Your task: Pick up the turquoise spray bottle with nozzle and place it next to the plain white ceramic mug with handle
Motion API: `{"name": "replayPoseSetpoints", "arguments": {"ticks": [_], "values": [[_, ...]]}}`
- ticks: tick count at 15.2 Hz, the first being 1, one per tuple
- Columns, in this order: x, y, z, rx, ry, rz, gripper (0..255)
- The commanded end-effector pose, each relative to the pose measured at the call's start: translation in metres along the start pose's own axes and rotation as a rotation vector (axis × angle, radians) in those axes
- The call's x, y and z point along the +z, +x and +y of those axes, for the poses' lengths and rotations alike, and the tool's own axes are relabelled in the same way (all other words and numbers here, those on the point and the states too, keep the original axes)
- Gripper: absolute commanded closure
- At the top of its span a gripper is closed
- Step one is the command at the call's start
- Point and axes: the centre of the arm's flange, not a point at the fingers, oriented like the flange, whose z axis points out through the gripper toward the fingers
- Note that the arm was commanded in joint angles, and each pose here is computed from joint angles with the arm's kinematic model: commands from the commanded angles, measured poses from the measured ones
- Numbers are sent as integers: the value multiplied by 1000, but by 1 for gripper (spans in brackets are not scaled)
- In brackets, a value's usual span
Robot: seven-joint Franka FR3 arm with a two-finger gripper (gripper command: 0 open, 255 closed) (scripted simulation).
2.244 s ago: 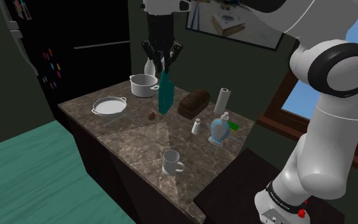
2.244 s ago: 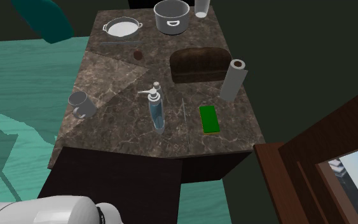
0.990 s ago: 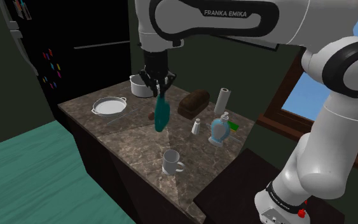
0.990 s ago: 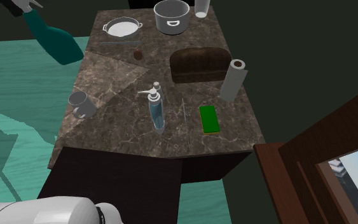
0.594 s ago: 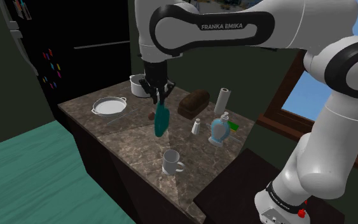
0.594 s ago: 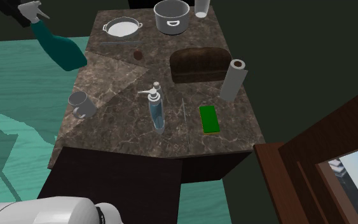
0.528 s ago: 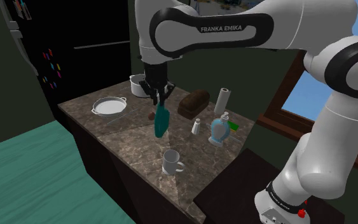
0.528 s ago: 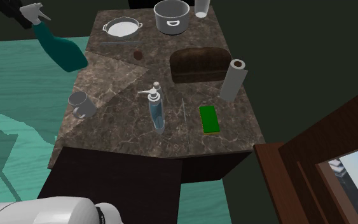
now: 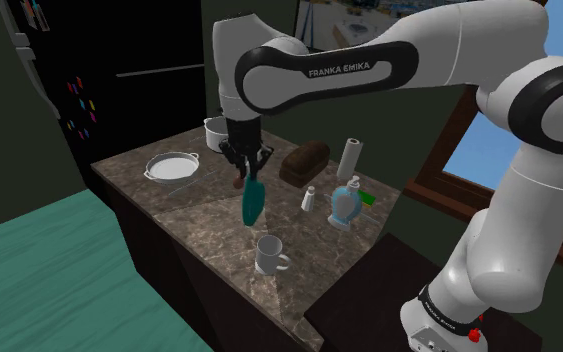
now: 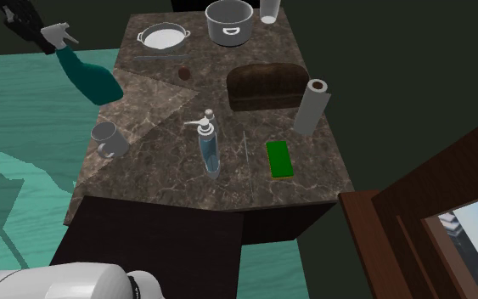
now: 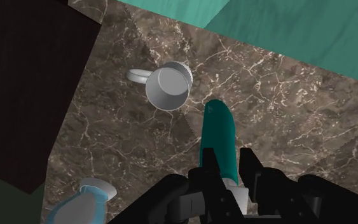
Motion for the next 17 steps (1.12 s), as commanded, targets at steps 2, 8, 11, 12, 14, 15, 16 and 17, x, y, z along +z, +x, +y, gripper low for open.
{"name": "replayPoseSetpoints", "arguments": {"ticks": [2, 8, 11, 12, 14, 15, 16, 17], "values": [[16, -2, -2, 0, 1, 0, 255], [48, -4, -5, 0, 1, 0, 255], [63, -5, -6, 0, 1, 0, 255], [69, -6, -7, 0, 1, 0, 255], [79, -7, -8, 0, 1, 0, 255], [84, -7, -8, 0, 1, 0, 255], [90, -7, -9, 0, 1, 0, 255], [95, -8, -9, 0, 1, 0, 255]]}}
